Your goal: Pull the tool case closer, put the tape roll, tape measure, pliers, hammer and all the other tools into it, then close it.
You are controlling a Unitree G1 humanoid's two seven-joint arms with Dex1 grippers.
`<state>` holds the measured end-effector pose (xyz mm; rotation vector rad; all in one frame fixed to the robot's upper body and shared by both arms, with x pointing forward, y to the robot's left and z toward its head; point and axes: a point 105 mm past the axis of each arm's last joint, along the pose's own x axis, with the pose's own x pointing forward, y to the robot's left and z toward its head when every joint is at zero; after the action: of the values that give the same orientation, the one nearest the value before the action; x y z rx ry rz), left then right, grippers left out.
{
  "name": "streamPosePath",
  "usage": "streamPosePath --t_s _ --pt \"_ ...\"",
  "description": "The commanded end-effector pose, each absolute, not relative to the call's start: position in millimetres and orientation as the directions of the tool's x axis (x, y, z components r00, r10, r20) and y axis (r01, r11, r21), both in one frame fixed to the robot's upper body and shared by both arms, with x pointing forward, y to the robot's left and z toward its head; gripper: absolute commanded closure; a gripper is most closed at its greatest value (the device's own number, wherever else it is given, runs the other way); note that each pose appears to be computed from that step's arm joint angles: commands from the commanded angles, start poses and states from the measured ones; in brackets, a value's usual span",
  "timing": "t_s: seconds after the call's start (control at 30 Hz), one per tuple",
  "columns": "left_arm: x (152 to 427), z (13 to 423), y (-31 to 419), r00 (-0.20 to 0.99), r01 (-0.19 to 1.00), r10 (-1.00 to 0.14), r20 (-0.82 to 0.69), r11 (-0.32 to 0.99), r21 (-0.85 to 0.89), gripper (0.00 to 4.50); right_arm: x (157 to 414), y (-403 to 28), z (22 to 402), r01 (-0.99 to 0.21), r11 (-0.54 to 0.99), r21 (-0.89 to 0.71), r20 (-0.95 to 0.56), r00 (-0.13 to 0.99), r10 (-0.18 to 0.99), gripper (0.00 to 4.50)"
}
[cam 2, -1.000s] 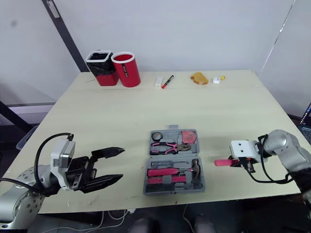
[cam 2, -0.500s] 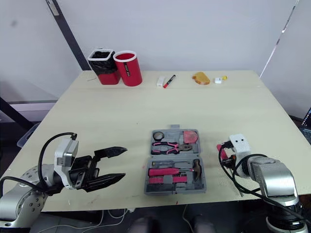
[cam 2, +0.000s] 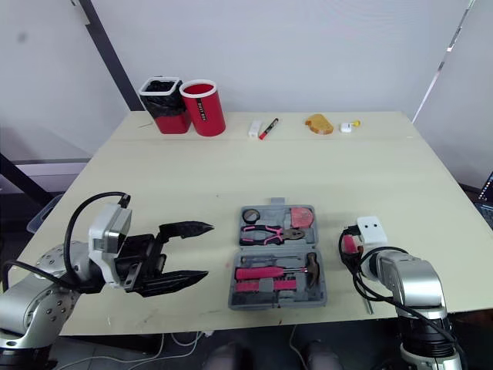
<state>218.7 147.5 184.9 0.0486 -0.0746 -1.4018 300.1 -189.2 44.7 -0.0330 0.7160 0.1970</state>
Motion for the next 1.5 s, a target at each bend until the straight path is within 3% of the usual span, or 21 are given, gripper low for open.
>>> streamPosePath --t_s 0.03,0.27,0.9,0.97,1.03,1.07,1.13,1.2,1.33,1.5 --pt "222.5 191.6 146.6 0.192 0.971 -0.981 0.038 0.196 0.141 0.0 299.7 -194.8 66.2 -0.177 0.984 -0.015 -0.509 0.848 0.145 0.87" --pt "221.5 193.0 150.8 0.128 0.988 -0.991 0.033 0.13 0.084 0.0 272.2 -179.0 56.3 -0.129 0.991 -0.016 -0.389 0.914 0.113 0.87" --pt "216.7 167.0 187.2 0.096 0.989 -0.994 -0.045 0.09 0.122 0.0 268.5 -180.8 32.8 -0.072 0.997 -0.001 -0.389 0.919 0.066 0.87" --pt "216.1 163.6 190.1 0.095 0.989 -0.994 -0.043 0.09 0.121 0.0 267.6 -180.8 31.3 -0.069 0.998 0.011 -0.391 0.918 0.067 1.1" --pt "215.9 161.9 191.5 0.095 0.988 -0.995 -0.043 0.089 0.123 0.0 267.0 -180.4 30.4 -0.07 0.997 0.013 -0.392 0.918 0.069 1.72" --pt "215.6 160.7 192.9 0.095 0.988 -0.995 -0.041 0.09 0.122 0.0 266.3 -180.2 30.2 -0.07 0.997 0.013 -0.391 0.918 0.069 2.43" --pt "214.9 158.1 195.7 0.096 0.988 -0.995 -0.038 0.091 0.122 0.0 264.5 -179.7 29.5 -0.073 0.997 0.011 -0.393 0.917 0.071 3.06" --pt "214.5 156.4 197.2 0.097 0.988 -0.995 -0.031 0.093 0.121 0.0 263.3 -180.1 29.6 -0.072 0.997 0.013 -0.392 0.917 0.071 3.97" --pt "213.8 156.4 194.8 0.094 0.989 -0.996 -0.001 0.093 0.117 0.0 265.3 -177.6 43.4 -0.131 0.991 -0.012 -0.351 0.929 0.119 4.13" --pt "216.5 160.3 190.4 0.116 0.988 -0.993 0.021 0.118 0.104 0.0 262.3 -149.5 87.9 -0.42 0.903 -0.092 -0.274 0.882 0.383 4.13"
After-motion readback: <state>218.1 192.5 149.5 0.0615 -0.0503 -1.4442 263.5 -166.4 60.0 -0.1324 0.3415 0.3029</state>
